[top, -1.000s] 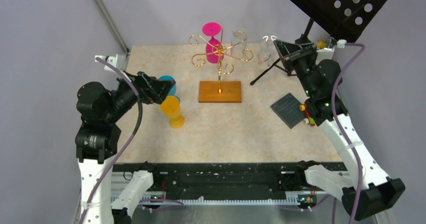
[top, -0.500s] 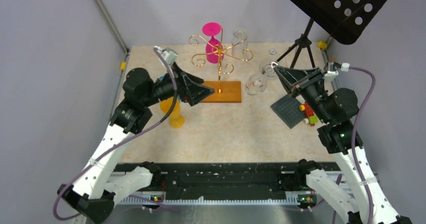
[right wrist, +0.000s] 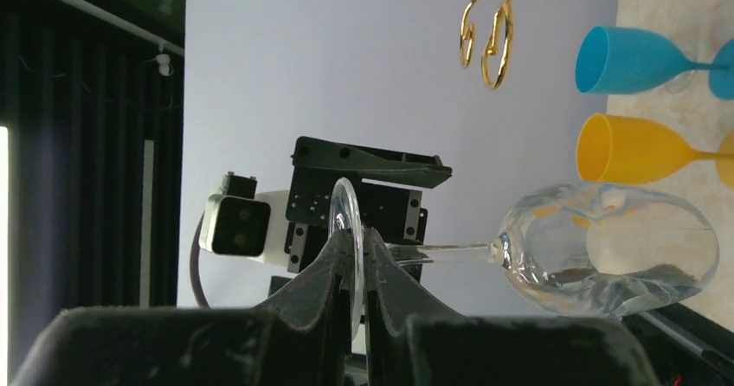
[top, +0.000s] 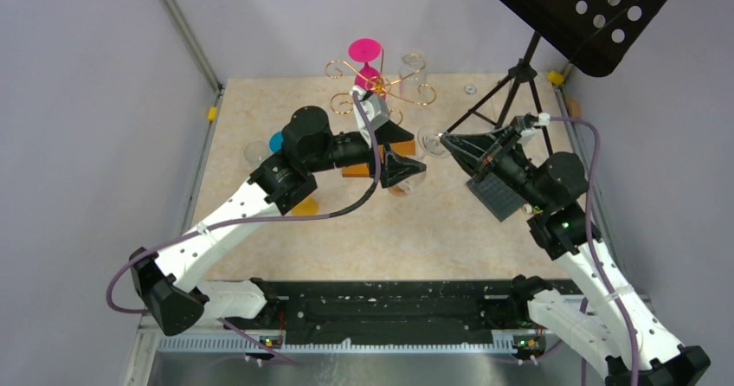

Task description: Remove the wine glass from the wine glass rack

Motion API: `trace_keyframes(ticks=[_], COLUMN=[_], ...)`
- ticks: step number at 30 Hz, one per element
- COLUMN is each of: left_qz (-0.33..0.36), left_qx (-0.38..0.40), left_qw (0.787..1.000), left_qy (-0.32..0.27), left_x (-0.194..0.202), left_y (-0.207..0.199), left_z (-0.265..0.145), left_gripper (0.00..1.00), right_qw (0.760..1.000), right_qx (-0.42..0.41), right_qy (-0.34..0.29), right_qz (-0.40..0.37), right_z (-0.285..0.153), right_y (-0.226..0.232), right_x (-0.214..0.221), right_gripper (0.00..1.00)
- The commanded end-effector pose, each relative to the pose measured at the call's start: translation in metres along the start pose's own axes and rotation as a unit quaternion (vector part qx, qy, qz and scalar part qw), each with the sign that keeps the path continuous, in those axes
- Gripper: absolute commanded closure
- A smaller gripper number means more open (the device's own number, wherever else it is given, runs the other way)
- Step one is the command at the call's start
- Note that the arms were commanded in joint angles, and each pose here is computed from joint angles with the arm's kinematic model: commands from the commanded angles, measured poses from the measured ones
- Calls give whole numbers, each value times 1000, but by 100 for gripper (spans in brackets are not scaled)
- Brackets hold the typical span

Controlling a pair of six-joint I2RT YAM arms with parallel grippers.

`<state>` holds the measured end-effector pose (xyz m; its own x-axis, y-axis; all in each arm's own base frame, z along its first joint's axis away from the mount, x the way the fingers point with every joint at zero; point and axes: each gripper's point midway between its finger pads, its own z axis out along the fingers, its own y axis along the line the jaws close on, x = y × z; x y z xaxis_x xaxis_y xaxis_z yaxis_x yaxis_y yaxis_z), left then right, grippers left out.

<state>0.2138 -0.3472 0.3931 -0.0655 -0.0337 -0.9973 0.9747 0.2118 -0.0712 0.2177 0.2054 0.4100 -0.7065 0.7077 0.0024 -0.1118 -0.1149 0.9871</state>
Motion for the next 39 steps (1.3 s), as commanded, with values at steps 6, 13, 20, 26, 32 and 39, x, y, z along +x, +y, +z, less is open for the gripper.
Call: trace_keyframes(ticks=[6, 13, 20, 26, 32, 39], left_qz=[102, 96, 97, 70, 54, 53], left_qx=[24, 68, 70, 78, 76, 51], left_qw=[994, 993, 992, 994, 996, 997], left_qy=[-21, -26, -33, -11, 3, 5], left_x=[-9, -10, -20, -14, -9, -9], left_y=[-5, -19, -18, -16, -14, -8], left_z=[0, 3, 6, 14, 16, 13], left_gripper=[41, 49, 63, 73, 100, 100], right_qw=[995, 994, 994, 993, 992, 993], right_qx=[-89, -90, -90, -96, -102, -102], right_qy=[47, 60, 65, 70, 75, 60], right_qz=[7, 15, 15, 15, 14, 2], right_z=[1, 5, 7, 8, 9, 10], right_y=[45, 43, 41, 42, 41, 35], right_x=[21, 24, 26, 27, 28, 23], right_gripper=[100, 100, 100, 100, 100, 80])
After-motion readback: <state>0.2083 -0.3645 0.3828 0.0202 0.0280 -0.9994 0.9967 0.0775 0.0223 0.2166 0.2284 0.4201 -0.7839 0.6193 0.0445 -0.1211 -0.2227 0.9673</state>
